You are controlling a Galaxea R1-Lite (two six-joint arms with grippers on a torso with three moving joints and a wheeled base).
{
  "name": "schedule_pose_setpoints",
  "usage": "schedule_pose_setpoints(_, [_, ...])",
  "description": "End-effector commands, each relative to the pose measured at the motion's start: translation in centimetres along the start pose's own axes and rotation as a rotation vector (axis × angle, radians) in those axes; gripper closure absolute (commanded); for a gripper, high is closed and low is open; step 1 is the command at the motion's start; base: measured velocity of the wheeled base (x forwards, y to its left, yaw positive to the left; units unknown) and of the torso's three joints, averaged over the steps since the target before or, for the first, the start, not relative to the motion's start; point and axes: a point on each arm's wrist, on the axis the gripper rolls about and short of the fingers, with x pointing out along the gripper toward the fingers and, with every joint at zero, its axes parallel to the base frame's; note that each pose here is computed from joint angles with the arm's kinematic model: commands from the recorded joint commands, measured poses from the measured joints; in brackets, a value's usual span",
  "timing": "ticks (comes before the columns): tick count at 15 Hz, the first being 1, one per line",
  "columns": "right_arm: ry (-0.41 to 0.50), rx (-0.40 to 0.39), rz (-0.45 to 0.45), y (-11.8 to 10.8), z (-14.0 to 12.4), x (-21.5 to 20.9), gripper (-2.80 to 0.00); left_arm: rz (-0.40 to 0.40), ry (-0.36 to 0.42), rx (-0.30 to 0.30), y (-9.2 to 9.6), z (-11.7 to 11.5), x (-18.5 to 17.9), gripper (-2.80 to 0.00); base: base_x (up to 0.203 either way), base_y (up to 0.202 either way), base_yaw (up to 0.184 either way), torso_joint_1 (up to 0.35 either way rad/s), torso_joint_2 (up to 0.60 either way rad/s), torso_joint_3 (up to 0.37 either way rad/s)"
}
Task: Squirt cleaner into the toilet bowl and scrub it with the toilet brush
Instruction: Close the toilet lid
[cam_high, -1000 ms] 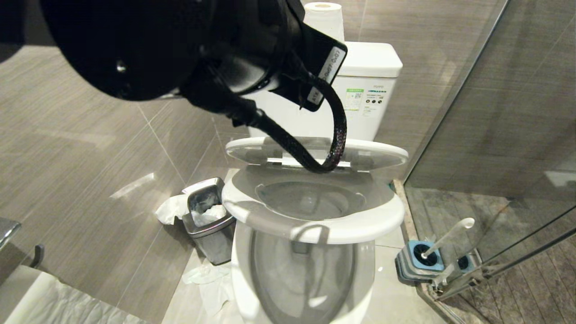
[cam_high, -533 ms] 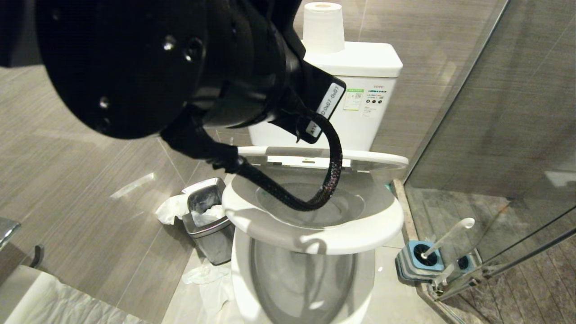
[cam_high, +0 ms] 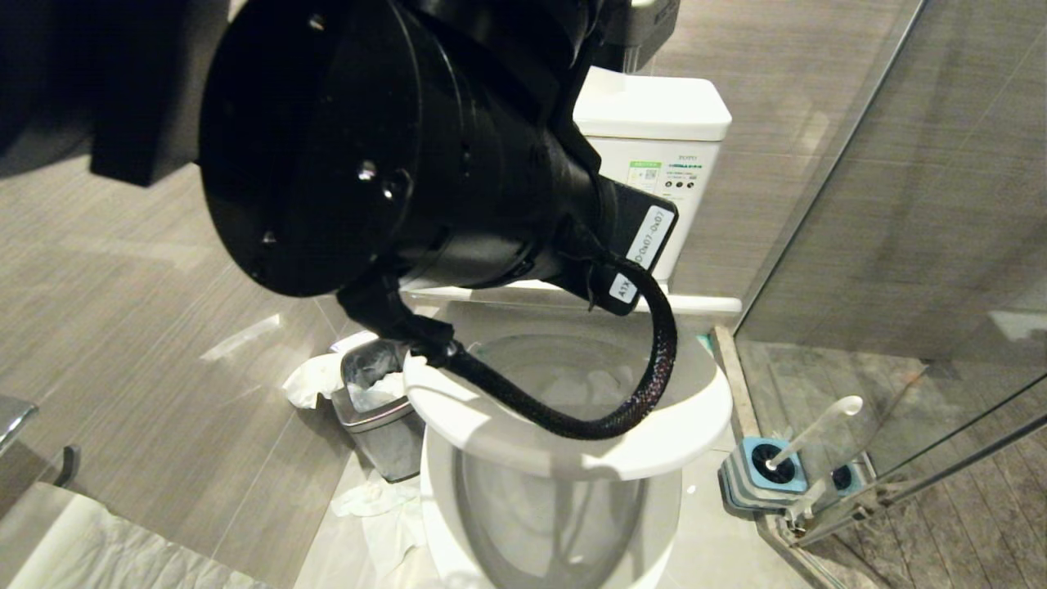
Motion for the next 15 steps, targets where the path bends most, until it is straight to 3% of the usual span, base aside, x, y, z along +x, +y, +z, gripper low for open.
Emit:
schedule_pose_setpoints(1, [0.001,0.000,0.001,0.0,0.0,0.0,0.00,-0.014,0.048,-0.002,-0.2,-0.6,0.7,0.00,0.000,0.000,0.000,0.000,0.00,0.000])
schedule_pose_setpoints(5, [0.001,0.000,-0.001,0.0,0.0,0.0,0.00,-0.006,0.166,-0.009,-0.1,-2.2,0.9,0.00,0.000,0.000,0.000,0.000,0.00,0.000])
schedule_pose_setpoints(10, [0.001,0.000,0.001,0.0,0.0,0.0,0.00,-0.015,0.235,-0.044,-0.5,-3.8,1.6,0.00,0.000,0.000,0.000,0.000,0.00,0.000])
schedule_pose_setpoints(12, [0.001,0.000,0.001,0.0,0.0,0.0,0.00,-0.014,0.273,-0.076,-0.9,-4.6,1.8,0.00,0.000,0.000,0.000,0.000,0.00,0.000])
schedule_pose_setpoints(15, [0.001,0.000,0.001,0.0,0.0,0.0,0.00,-0.102,0.356,-0.152,-1.3,-5.3,1.9,0.00,0.000,0.000,0.000,0.000,0.00,0.000])
